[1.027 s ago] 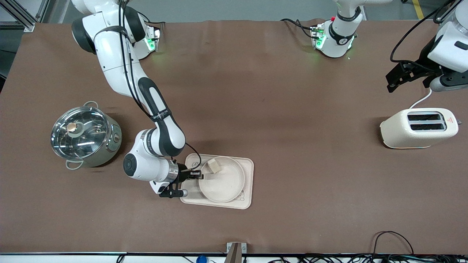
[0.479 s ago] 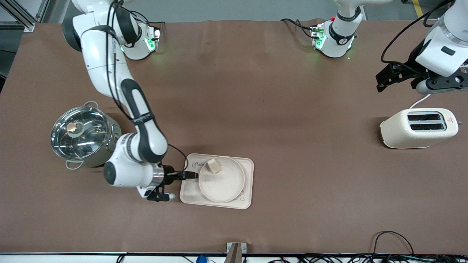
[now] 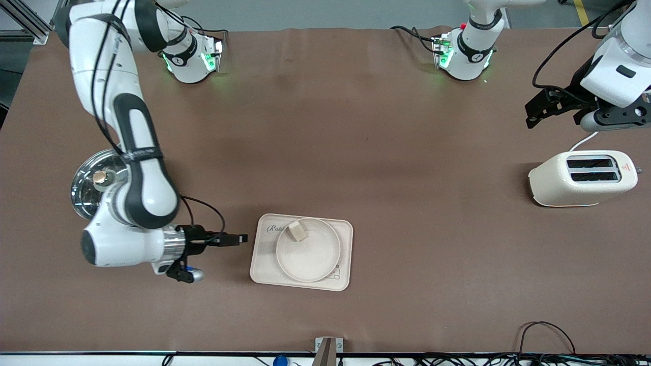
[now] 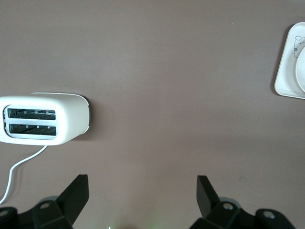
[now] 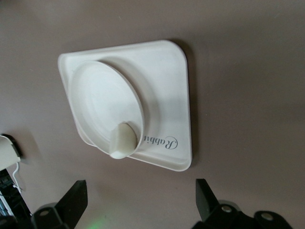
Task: Place bun in plate and plate on tray
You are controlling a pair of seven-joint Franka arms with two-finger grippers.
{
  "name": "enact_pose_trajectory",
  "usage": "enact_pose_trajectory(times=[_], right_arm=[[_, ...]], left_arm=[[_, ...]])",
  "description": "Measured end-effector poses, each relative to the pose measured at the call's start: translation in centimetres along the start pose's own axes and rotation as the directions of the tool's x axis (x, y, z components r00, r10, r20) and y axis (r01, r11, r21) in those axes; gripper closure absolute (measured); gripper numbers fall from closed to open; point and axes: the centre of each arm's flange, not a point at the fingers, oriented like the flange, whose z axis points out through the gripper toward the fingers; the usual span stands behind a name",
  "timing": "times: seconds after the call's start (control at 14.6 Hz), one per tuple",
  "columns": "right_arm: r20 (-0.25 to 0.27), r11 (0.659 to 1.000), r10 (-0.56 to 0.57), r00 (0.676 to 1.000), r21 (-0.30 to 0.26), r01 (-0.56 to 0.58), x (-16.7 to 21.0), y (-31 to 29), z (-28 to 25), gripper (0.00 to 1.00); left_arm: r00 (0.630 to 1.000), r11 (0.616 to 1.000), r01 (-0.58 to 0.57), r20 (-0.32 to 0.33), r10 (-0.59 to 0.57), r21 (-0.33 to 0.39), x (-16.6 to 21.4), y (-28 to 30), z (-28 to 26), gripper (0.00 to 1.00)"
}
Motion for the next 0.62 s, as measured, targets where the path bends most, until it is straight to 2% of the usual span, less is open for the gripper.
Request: enact_pose_trajectory(times=[0.14,0.27,0.41,0.62], right_arm=[[-0.06,0.996,-0.035,0.998,-0.078,0.03,-1.9,-1.2,-7.5,0.0],[-0.095,0.972,-0.094,0.991,-0.222,0.071,-5.6,-2.9,-14.8,0.0],[-0.149,0.939,-0.147,0.978,-0.333,0.091,-10.0,-4.9,-21.7,0.0],[-0.216,0.898,-0.199,0.956,-0.431,0.089,-15.7,-6.2,-28.4,0.0]], left_arm=[[1.0,1.0,0.001,0.001,-0.001,0.0,0.0,-0.1,0.0,0.0],[1.0,1.0,0.001,0.0,-0.001,0.0,0.0,0.0,0.1,0.0],[1.0,1.0,0.001,-0.002,-0.001,-0.001,0.1,0.0,0.0,0.0],[1.0,1.0,0.004,-0.005,-0.004,-0.002,0.1,-0.2,0.0,0.0]])
